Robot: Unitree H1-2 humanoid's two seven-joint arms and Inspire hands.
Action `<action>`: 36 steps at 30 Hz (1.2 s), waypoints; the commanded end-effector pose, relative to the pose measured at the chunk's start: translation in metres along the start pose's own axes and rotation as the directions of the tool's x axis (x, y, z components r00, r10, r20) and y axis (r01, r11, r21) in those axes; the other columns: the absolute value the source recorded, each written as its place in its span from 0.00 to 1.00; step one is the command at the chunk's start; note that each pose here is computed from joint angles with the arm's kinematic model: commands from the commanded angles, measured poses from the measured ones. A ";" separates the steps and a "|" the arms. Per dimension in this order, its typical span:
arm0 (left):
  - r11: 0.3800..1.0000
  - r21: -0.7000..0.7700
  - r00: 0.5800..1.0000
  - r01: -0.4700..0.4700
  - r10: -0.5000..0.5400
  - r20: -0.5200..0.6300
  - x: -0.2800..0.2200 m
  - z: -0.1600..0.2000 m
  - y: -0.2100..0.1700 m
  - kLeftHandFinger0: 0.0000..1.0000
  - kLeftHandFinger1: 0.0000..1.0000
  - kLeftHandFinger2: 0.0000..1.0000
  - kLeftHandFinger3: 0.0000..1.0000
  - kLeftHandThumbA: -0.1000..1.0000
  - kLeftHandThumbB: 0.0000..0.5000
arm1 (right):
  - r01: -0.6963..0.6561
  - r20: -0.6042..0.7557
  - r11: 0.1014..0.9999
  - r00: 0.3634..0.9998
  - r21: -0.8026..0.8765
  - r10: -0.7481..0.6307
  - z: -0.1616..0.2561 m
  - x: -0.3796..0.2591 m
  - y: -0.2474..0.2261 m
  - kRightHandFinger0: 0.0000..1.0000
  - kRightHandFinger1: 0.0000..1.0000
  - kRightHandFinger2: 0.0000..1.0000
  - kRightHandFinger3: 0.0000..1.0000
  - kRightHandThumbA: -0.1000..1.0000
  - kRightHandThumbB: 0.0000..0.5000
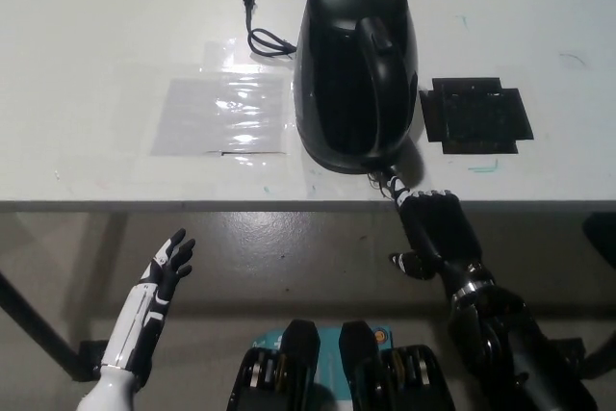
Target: A kettle is kept at the center of the table close to the robot and the robot uses its right index finger to press downwards on the transparent start boiling button
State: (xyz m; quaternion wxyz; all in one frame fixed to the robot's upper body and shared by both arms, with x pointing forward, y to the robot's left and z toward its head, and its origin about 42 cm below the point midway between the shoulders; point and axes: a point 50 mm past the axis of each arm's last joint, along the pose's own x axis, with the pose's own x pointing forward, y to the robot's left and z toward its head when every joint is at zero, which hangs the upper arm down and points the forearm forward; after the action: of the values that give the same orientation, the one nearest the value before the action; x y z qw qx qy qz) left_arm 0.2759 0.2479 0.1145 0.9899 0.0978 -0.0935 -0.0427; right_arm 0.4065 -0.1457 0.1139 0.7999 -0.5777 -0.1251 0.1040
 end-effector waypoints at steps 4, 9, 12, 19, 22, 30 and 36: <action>1.000 0.011 0.997 0.012 -0.012 0.073 0.007 0.014 0.006 1.00 1.00 1.00 1.00 0.99 0.39 | 0.017 0.015 1.000 1.000 0.011 -0.017 0.004 0.003 -0.010 0.00 0.00 0.02 1.00 1.00 0.32; 1.000 0.010 0.997 0.014 -0.015 0.075 0.007 0.014 0.006 1.00 1.00 1.00 1.00 0.98 0.33 | 0.129 0.091 0.990 0.987 0.060 -0.134 0.013 -0.017 -0.037 0.00 0.01 0.02 1.00 1.00 0.38; 1.000 0.010 0.997 0.012 -0.013 0.072 0.007 0.013 0.006 1.00 1.00 1.00 1.00 0.98 0.34 | 0.166 0.127 0.976 0.975 0.143 -0.184 0.018 -0.031 -0.054 0.22 0.31 0.46 1.00 1.00 0.50; 1.000 0.008 0.998 0.013 -0.014 0.066 0.005 0.012 0.006 1.00 1.00 1.00 1.00 0.98 0.34 | 0.203 0.214 0.949 0.943 0.240 -0.256 0.035 -0.087 -0.080 0.97 1.00 1.00 1.00 1.00 0.64; 1.000 0.011 0.997 0.006 -0.007 0.073 0.007 0.013 0.007 1.00 1.00 1.00 1.00 0.98 0.35 | 0.222 0.226 0.938 0.932 0.266 -0.284 0.033 -0.107 -0.084 0.96 1.00 1.00 1.00 1.00 0.64; 1.000 0.008 0.997 0.009 -0.010 0.081 0.008 0.013 0.008 1.00 1.00 1.00 1.00 0.98 0.34 | 0.224 0.194 0.911 0.933 0.347 -0.303 0.019 -0.148 -0.076 1.00 0.95 1.00 1.00 1.00 0.61; 1.000 0.009 0.997 0.009 -0.010 0.077 0.012 0.014 0.008 1.00 1.00 1.00 1.00 0.99 0.36 | 0.252 0.142 0.802 0.913 0.542 -0.382 0.004 -0.177 -0.070 0.88 1.00 1.00 1.00 1.00 0.55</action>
State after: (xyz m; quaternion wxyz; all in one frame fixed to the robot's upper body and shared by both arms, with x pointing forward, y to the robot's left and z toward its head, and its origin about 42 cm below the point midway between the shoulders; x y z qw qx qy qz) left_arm 0.2774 0.2498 0.1151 0.9898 0.0984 -0.0942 -0.0412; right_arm 0.2518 -0.2052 0.1544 0.8840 -0.4024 -0.2205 0.0892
